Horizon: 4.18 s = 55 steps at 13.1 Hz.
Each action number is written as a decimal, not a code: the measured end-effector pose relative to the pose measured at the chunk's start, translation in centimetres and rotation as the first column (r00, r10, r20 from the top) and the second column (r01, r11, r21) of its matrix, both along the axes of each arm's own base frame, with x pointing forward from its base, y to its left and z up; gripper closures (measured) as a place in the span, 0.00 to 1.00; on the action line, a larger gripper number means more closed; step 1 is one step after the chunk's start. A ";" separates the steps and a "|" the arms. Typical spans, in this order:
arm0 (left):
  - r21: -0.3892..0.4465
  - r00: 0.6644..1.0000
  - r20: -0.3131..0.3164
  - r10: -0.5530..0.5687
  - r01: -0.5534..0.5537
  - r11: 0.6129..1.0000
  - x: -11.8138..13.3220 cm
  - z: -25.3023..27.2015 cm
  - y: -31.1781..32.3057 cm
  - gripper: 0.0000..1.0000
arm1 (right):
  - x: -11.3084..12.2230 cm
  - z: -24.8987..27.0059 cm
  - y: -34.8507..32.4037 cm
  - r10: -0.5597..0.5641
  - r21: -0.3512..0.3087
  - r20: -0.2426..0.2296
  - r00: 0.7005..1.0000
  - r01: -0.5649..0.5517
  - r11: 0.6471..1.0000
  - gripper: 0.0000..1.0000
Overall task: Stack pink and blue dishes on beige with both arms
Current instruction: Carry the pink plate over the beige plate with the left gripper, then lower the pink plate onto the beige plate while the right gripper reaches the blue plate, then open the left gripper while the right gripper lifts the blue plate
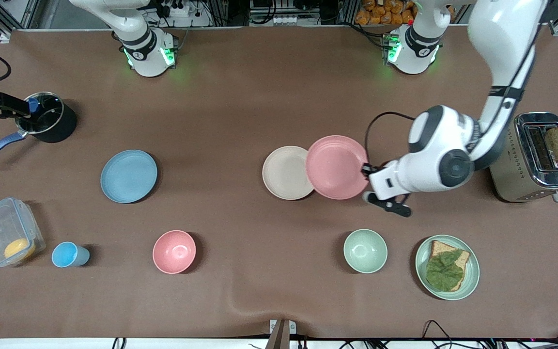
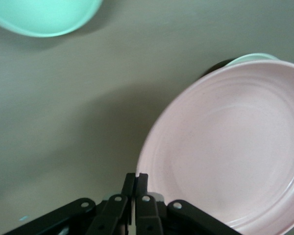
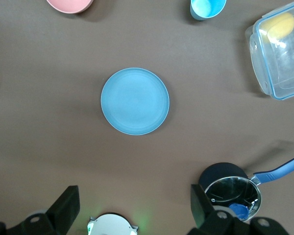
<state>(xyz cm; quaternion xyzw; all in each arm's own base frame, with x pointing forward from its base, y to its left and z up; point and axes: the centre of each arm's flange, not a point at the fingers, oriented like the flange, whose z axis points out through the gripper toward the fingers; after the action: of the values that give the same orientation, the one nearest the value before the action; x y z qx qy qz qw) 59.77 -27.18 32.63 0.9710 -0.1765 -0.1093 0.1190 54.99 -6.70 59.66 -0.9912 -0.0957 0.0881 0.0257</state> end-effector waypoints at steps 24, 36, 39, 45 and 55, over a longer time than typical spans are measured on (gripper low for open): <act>0.065 0.999 0.041 0.005 -0.008 0.998 -4.7 -11.4 -11.5 0.96 | 5.2 -39.8 -9.4 -0.022 0.292 -0.251 0.968 0.097 0.951 0.29; 0.057 0.989 0.078 0.127 -0.131 0.990 -2.7 -8.5 -10.9 0.14 | 3.7 -43.3 -7.8 0.013 0.239 -0.234 0.972 0.045 0.970 0.54; 0.058 0.970 0.158 0.183 -0.194 0.979 0.2 0.9 -6.4 0.00 | 3.7 -43.4 -8.0 0.019 0.227 -0.234 0.972 0.036 0.973 0.70; 0.095 0.901 0.314 0.300 -0.345 0.934 -0.7 20.7 5.0 0.00 | 4.5 -41.3 -7.0 0.050 0.269 -0.275 0.960 0.027 0.963 0.96; 0.154 0.876 0.291 0.386 -0.441 0.884 -1.4 28.4 12.3 0.00 | 8.7 -30.9 16.6 0.006 0.315 -0.302 0.953 0.094 0.944 0.96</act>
<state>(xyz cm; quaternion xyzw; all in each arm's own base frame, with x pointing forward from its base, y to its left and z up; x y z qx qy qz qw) 58.35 -14.93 61.01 0.9990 0.0354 0.0244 0.0103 63.71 9.85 28.72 -0.9503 -0.0813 0.2194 0.2052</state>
